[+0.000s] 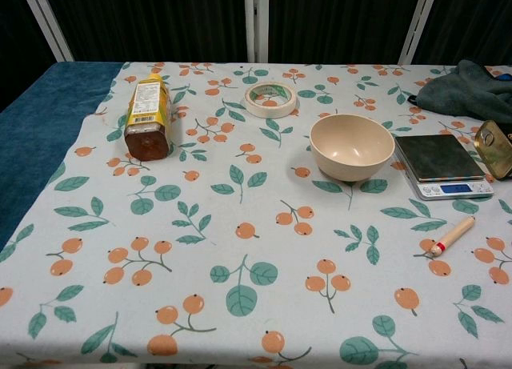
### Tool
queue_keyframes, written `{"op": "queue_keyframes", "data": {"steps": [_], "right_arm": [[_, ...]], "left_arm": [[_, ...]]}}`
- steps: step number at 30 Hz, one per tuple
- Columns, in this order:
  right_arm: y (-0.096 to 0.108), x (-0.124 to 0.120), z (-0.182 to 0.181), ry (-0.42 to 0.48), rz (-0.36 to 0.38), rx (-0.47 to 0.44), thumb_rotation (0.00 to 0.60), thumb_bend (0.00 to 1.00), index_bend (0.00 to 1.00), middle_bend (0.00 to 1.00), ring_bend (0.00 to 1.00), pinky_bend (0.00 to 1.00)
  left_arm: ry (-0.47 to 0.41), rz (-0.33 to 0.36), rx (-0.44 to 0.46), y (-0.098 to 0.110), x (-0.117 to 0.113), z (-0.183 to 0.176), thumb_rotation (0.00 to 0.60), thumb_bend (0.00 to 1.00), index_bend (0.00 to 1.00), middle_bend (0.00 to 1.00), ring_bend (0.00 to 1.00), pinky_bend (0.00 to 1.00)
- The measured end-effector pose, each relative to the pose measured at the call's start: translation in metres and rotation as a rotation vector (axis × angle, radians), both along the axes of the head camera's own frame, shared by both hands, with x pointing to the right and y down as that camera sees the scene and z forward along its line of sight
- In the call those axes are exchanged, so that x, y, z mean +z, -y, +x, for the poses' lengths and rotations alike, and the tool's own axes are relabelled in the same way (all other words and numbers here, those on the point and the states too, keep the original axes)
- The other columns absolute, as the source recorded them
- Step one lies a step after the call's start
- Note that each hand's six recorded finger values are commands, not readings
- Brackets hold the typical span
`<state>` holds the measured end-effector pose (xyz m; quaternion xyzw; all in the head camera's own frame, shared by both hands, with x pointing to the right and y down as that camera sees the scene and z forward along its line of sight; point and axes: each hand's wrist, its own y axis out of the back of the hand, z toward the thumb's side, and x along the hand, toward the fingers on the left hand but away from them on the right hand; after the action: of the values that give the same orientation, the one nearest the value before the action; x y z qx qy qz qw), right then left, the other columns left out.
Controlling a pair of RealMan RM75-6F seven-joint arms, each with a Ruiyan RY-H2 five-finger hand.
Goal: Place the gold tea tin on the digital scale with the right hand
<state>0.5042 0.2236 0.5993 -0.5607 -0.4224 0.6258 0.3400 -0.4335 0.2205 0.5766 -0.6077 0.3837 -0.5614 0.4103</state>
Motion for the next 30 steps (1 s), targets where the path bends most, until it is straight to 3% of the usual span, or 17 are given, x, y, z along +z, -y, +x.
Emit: {"op": "queue_keyframes", "data": {"steps": [15,24,30], "right_arm": [[0.008,0.009,0.003,0.005,-0.016,0.025,0.6,0.03,0.0,0.0,0.0,0.0],[0.047,0.029,-0.012,-0.017,-0.082,-0.021,0.6,0.03,0.0,0.0,0.0,0.0],[0.075,0.051,-0.039,-0.021,-0.195,-0.083,0.6,0.03,0.0,0.0,0.0,0.0]], "left_arm": [[-0.002,0.007,0.0,-0.004,-0.003,0.0,0.6,0.07,0.01,0.0,0.0,0.0],[-0.008,-0.002,-0.005,-0.004,-0.001,-0.002,0.6,0.07,0.01,0.0,0.0,0.0],[-0.016,-0.025,-0.011,-0.009,0.008,-0.002,0.6,0.07,0.01,0.0,0.0,0.0]]}}
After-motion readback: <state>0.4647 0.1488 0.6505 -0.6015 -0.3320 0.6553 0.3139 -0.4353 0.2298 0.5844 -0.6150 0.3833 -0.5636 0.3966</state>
